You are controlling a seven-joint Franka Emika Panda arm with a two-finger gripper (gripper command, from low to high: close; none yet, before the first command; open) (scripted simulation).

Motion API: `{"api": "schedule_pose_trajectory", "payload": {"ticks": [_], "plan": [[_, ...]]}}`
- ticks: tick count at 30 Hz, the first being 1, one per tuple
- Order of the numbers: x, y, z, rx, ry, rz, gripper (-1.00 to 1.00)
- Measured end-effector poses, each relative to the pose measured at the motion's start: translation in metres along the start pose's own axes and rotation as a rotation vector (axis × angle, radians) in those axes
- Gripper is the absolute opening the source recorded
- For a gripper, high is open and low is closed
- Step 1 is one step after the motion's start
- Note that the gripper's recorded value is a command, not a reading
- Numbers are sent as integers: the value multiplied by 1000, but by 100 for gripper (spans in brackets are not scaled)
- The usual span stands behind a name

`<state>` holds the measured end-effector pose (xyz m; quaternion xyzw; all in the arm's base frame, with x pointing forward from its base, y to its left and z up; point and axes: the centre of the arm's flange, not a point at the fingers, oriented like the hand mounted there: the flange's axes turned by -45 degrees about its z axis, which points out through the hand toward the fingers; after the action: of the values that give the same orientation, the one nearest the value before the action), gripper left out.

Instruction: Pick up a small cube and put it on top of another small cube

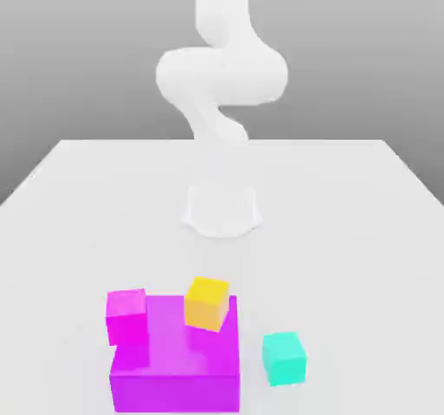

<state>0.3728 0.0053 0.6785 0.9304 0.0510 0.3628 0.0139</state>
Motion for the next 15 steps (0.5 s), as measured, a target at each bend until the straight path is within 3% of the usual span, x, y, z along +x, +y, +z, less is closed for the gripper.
{"api": "schedule_pose_trajectory", "payload": {"ticks": [15], "plan": [[-77, -50, 226, 192, -297, -727, 0]]}}
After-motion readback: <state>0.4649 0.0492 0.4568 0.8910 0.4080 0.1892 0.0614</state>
